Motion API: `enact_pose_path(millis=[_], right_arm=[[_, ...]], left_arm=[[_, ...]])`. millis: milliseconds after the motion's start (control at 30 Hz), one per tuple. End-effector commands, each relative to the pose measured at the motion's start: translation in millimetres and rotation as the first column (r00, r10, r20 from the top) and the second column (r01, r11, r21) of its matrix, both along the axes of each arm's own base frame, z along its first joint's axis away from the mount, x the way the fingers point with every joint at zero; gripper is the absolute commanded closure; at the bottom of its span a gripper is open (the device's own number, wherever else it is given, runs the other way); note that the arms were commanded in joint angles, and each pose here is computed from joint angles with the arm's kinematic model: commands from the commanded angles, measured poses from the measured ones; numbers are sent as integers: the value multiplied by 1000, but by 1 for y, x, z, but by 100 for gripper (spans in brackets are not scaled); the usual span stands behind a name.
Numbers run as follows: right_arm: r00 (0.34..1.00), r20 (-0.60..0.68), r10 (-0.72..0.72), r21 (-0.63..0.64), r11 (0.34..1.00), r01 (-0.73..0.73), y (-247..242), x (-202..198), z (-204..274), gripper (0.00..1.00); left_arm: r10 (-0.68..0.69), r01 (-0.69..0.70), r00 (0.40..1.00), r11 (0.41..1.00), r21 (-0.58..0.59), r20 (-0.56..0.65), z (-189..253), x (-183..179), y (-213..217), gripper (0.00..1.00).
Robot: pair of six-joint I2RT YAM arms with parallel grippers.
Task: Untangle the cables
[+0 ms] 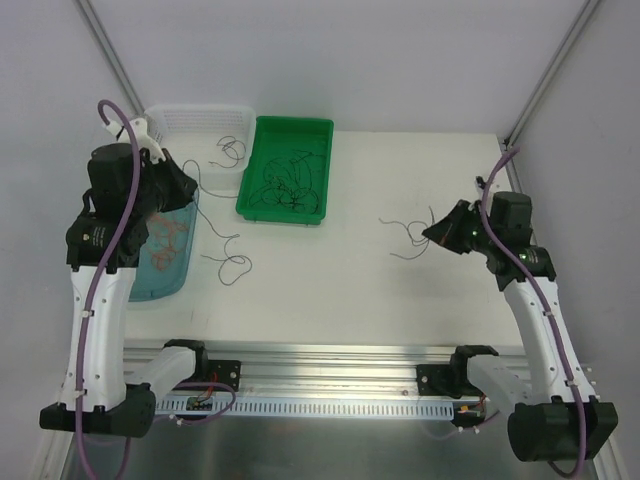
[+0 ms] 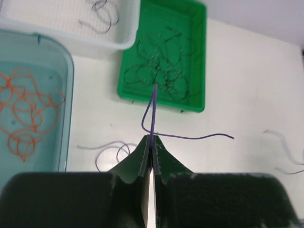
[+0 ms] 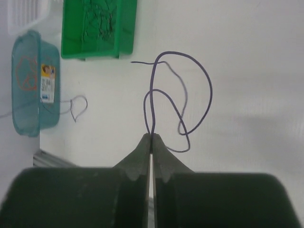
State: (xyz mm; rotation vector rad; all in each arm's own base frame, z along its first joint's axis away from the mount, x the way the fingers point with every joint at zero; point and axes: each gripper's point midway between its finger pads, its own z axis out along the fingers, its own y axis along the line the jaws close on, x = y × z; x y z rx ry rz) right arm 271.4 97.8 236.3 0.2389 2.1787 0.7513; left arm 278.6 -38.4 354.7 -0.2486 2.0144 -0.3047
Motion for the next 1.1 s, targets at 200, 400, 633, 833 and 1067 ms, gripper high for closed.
enact_pose_path(millis=[200,400,633,833,1067], right_arm=[[961,-84,265,-32,963,-268,52,-40,-53,99],[937,-128,326,10,945,-327,59,-57,-71,99],[919,-162,360,17,932,-362,59,-70,-82,99],[909,-189,372,25,927,-374,60,-74,-87,99],[902,-222,371,28,927,-374,61,-68,-96,99]], left_arm=[[-77,100,951,993,-63,299,129,47,-21,100],[27,-9,903,999,-44,429,189,84,-2,100],[82,-46,792,996,-74,605,258,113,7,100],[166,-140,646,985,-98,745,297,139,31,100],[227,-286,617,957,-54,753,259,226,71,100]])
